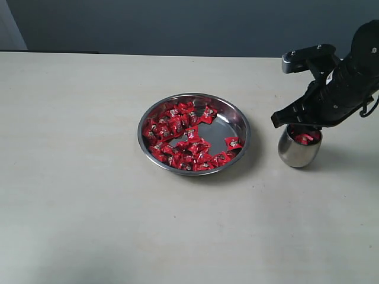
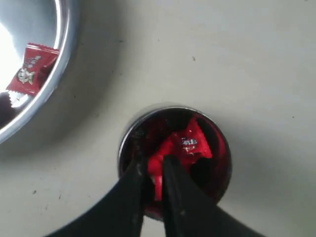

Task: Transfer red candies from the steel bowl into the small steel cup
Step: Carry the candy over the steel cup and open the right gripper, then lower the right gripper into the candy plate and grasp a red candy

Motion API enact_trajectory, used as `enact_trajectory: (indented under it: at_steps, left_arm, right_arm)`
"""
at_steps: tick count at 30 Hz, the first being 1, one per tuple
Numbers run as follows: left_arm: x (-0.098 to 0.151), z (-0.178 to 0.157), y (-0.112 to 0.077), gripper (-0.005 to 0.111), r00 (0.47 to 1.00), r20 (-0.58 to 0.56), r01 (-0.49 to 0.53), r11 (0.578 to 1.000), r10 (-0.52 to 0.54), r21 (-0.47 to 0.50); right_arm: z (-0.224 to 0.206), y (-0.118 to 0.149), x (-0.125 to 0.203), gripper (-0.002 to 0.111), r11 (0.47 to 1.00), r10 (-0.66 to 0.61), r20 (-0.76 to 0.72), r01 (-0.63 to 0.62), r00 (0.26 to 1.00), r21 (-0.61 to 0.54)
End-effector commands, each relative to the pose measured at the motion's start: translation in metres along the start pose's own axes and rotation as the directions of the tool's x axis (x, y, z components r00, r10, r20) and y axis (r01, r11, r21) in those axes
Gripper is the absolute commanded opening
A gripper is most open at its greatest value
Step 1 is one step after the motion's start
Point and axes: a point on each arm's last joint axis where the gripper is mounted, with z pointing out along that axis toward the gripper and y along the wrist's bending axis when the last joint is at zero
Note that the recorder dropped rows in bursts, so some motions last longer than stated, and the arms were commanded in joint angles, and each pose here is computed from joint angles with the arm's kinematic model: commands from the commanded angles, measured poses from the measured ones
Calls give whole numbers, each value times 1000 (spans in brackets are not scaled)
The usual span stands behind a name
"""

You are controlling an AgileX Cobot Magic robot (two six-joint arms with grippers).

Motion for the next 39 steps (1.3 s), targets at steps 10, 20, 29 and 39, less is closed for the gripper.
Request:
enact_trajectory:
  at_steps: [10,20,29,39]
  left_arm:
    - [-1,0,0,0,1000,12,4,1000,-4,-1]
    - [-1,0,0,0,1000,12,4,1000,-4,-1]
    - [-1,0,0,0,1000,12,4,1000,-4,-1]
    - [-1,0,0,0,1000,12,4,1000,-4,-1]
  right_arm:
    - [-23,13,-18,30,998,16,156,-8,988,-55]
    - [-11,91,-45,36,953,-174,330,243,928,-181]
    - [42,110,-73,46,950,-115,255,181,960,-255]
    - [94,119,-75,46,940,-121,111,150,986,-307]
